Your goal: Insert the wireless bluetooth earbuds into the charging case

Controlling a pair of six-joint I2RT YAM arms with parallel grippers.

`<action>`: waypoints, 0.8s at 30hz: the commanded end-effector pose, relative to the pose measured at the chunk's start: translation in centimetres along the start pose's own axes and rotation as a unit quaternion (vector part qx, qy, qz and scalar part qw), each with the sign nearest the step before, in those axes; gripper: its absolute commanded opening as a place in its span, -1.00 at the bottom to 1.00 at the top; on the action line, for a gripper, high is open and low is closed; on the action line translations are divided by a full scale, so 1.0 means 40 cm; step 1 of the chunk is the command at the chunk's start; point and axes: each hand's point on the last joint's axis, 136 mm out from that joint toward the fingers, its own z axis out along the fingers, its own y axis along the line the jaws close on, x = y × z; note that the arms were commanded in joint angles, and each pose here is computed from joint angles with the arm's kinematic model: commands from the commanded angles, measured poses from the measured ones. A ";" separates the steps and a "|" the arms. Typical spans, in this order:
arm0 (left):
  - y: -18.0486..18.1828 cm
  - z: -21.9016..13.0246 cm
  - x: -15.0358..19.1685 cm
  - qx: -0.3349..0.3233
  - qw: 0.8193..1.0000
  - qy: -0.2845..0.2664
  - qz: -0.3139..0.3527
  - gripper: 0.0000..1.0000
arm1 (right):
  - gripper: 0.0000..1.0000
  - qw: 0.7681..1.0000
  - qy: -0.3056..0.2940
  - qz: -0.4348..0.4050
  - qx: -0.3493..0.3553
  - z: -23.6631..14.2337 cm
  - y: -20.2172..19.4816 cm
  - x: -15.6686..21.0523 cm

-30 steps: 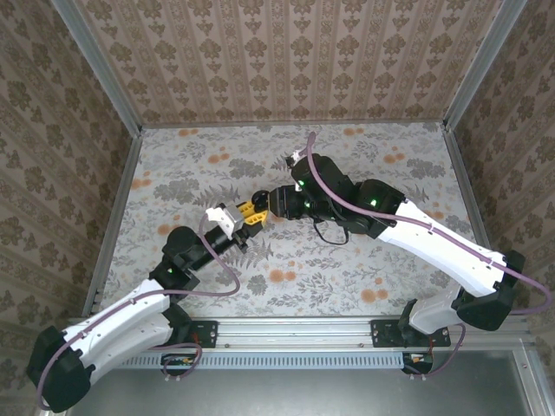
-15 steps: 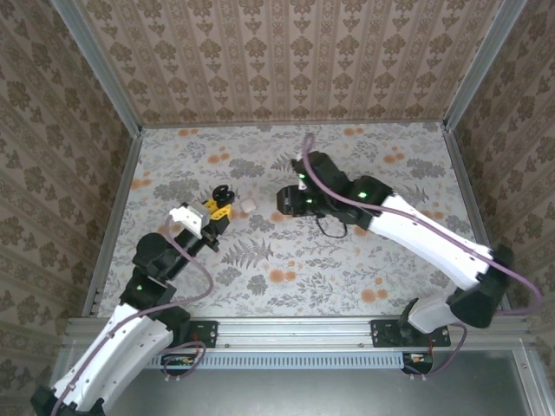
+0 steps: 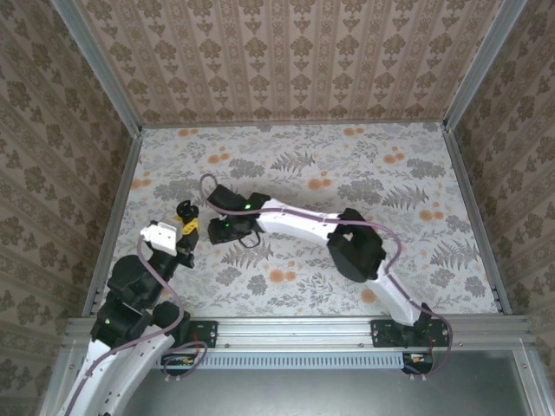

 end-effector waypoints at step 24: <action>0.015 -0.022 -0.004 -0.014 1.000 -0.001 0.011 -1.00 | -0.18 0.993 -0.003 -0.069 0.091 0.170 -0.021 -0.008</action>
